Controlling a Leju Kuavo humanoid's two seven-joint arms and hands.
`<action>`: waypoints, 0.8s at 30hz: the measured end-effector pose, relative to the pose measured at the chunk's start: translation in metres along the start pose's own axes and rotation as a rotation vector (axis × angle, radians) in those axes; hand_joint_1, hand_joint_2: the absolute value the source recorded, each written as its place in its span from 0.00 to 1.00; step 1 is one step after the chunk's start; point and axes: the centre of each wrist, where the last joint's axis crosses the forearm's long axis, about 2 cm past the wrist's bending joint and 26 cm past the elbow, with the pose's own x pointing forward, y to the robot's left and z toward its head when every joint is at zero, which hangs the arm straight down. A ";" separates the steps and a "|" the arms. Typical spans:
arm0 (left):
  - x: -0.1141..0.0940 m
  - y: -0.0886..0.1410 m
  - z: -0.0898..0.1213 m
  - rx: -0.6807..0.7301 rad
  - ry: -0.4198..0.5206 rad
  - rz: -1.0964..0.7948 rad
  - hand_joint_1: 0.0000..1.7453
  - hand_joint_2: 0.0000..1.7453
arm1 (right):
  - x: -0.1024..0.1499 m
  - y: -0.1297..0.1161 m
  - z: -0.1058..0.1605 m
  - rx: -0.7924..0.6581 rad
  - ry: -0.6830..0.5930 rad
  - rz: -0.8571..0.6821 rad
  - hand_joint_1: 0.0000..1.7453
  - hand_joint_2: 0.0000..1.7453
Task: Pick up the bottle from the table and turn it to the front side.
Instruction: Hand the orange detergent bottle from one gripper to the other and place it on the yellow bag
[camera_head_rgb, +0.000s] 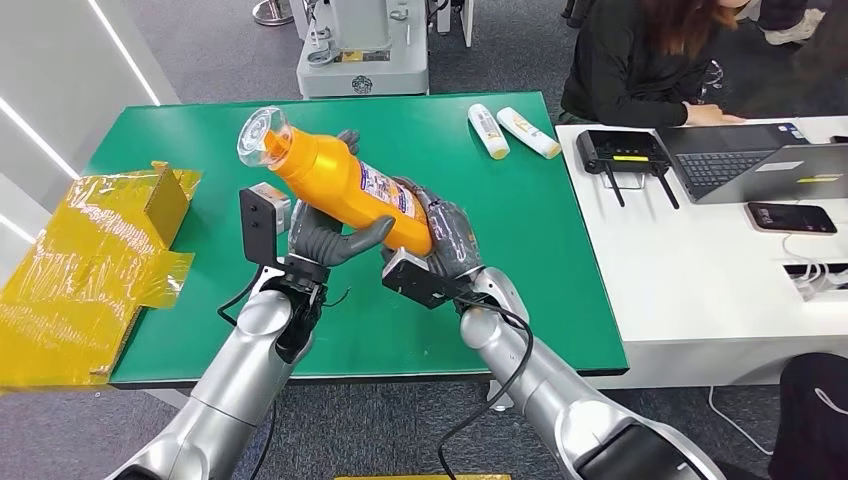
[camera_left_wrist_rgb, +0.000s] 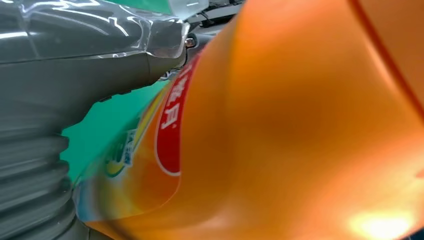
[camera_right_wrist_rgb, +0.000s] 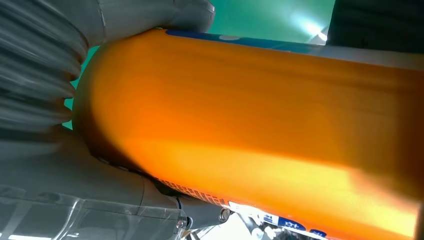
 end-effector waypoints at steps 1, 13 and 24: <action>-0.002 0.001 0.001 0.007 0.007 -0.010 0.00 1.00 | 0.000 0.001 0.001 0.006 0.002 0.001 1.00 1.00; -0.014 0.013 0.010 0.070 0.065 0.013 0.00 1.00 | 0.000 0.008 0.006 0.056 0.018 0.016 1.00 1.00; -0.023 0.032 0.029 0.159 0.110 0.283 0.00 1.00 | -0.001 0.018 0.014 0.092 0.026 0.022 1.00 1.00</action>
